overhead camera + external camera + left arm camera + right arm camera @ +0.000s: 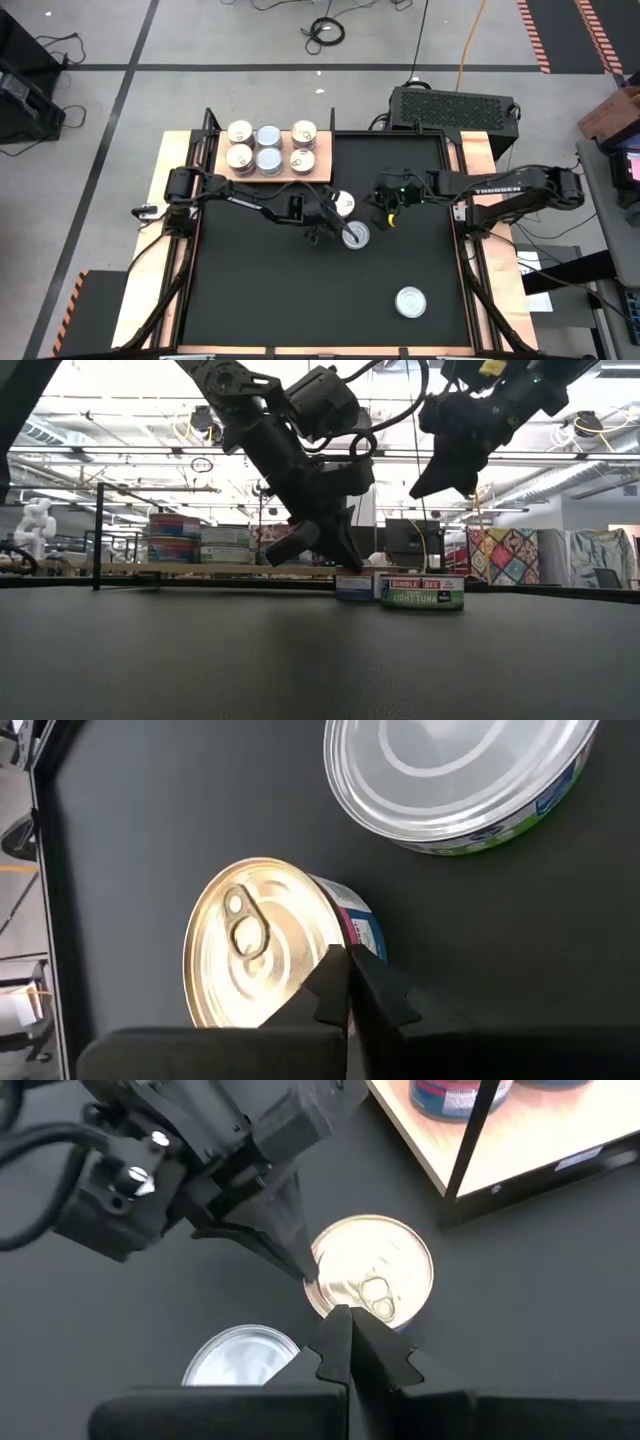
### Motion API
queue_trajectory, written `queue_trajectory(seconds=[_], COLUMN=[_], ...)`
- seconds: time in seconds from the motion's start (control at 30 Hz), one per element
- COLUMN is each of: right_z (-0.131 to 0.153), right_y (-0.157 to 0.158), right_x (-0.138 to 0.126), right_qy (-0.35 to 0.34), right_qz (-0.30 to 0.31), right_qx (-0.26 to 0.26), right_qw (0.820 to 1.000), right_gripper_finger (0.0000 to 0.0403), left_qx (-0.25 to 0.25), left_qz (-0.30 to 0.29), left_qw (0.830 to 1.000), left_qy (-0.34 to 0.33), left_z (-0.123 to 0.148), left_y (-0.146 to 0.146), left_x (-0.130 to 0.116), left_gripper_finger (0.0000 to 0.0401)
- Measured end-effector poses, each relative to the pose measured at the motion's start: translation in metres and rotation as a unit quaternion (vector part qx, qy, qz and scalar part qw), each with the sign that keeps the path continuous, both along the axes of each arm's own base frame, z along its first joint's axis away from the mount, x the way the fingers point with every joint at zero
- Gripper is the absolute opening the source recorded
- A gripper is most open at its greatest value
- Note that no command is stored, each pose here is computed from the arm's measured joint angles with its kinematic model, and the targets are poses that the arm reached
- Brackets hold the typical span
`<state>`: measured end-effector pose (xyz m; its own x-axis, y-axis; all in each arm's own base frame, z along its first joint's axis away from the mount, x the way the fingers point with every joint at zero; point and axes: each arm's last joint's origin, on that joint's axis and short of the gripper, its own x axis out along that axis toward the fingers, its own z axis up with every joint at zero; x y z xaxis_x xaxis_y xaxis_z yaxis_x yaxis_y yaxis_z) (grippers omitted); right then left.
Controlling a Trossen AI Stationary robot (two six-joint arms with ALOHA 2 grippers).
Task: Stack canned seafood by type on shelf
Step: Stack the blue tuna can on top of the blue tuna on the shelf
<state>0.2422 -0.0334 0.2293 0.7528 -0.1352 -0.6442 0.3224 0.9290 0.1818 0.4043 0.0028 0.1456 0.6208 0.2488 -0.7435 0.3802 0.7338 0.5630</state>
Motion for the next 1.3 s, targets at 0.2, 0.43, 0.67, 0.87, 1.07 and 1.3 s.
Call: queue_trajectory(seconds=[0.2,0.43,0.67,0.87,1.07,1.3], right_z=[0.005,0.004,0.004,0.004,0.004,0.004], right_y=[0.005,0.004,0.004,0.004,0.004,0.005], right_x=[-0.004,-0.007,-0.006,-0.006,-0.006,-0.006], right_qy=[-0.008,0.01,0.01,0.007,0.007,0.011], right_qz=[0.009,-0.003,-0.003,-0.001,-0.001,0.003], right_qx=[-0.001,-0.007,-0.02,-0.022,-0.023,-0.022], right_qw=[1.0,1.0,1.0,1.0,1.0,1.0], right_gripper_finger=[0.0,0.0,0.0,0.0,0.0,0.0], left_qx=[0.019,-0.002,-0.011,0.003,0.008,-0.009], left_qz=[0.01,0.025,0.062,0.089,0.127,0.173], left_qw=[1.0,1.0,0.998,0.996,0.992,0.985], left_qy=[0.019,0.006,0.002,-0.013,-0.022,-0.009], left_z=[0.008,0.05,0.083,0.106,0.121,0.114], left_y=[-0.01,-0.02,-0.02,-0.008,0.015,0.054], left_x=[-0.008,-0.028,-0.051,-0.067,-0.079,-0.087], left_gripper_finger=[0.0002,0.0001,0.0,0.0,0.0,0.0])
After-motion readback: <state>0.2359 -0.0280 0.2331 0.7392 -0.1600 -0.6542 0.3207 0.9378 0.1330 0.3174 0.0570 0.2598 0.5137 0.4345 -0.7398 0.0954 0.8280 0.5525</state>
